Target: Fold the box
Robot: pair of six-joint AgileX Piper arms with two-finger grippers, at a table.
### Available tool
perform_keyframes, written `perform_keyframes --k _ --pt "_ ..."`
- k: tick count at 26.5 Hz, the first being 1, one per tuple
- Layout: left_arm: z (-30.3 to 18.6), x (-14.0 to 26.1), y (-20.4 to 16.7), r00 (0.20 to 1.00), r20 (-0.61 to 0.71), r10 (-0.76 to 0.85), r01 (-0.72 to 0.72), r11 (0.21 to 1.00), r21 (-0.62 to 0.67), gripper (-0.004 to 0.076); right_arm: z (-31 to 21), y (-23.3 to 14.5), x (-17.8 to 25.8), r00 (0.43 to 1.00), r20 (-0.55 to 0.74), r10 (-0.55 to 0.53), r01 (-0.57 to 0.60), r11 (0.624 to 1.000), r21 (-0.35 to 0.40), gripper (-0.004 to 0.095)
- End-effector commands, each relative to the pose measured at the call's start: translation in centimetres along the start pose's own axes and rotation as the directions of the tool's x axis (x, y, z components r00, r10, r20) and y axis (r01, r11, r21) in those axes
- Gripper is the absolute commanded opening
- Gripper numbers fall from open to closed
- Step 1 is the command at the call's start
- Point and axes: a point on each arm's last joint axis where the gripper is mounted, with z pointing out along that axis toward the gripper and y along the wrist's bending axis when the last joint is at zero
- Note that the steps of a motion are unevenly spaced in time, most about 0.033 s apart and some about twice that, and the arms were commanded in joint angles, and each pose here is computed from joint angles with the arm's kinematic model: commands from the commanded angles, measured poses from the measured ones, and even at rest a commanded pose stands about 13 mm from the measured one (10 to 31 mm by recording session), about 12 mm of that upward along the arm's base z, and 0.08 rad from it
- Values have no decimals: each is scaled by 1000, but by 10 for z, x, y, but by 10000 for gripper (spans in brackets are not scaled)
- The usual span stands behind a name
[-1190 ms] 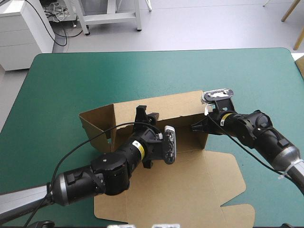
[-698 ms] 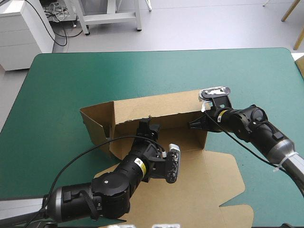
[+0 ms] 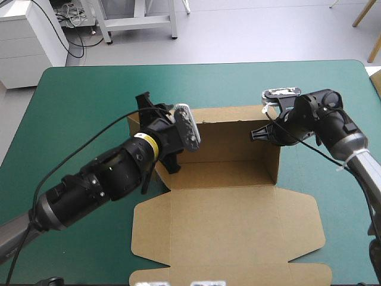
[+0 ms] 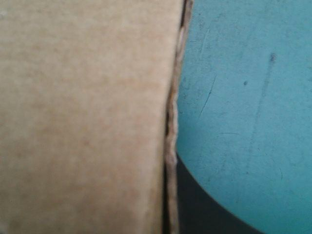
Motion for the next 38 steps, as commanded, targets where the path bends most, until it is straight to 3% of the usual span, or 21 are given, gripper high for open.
perform_keyframes --k 1,5,9,13,19,23,26,32,38 --pt "-6 14 33 988 43 -149 151 988 -40 443 -9 -9 -17 999 46 -14 15 1000 -22 -21" --pt "-8 47 70 903 91 -419 426 902 -74 360 33 -13 -42 998 -38 -49 48 999 -25 -21" --pt "-31 66 71 835 111 -540 547 835 -54 327 64 -14 -56 995 -89 -48 46 999 -29 -21" --pt "-52 81 50 812 116 -572 577 816 -19 309 80 -13 -61 991 -113 -69 65 997 -36 -21" --pt "-89 127 -11 771 104 -628 628 777 39 281 94 -15 -62 986 -138 -92 88 996 -32 -21" --pt "-106 153 -45 750 116 -651 649 758 60 155 95 -15 -64 989 -119 -92 89 996 -30 -21" --pt "-115 168 -65 728 135 -673 669 739 76 -3 96 -15 -64 989 -119 -92 89 996 -30 -21" --pt "-125 188 -89 693 152 -705 702 707 80 -8 96 -15 -64 989 -115 -93 90 996 -28 -21" --pt "-126 194 -101 686 65 -725 716 688 115 -8 95 -15 -65 988 -117 -97 94 995 -29 -2"
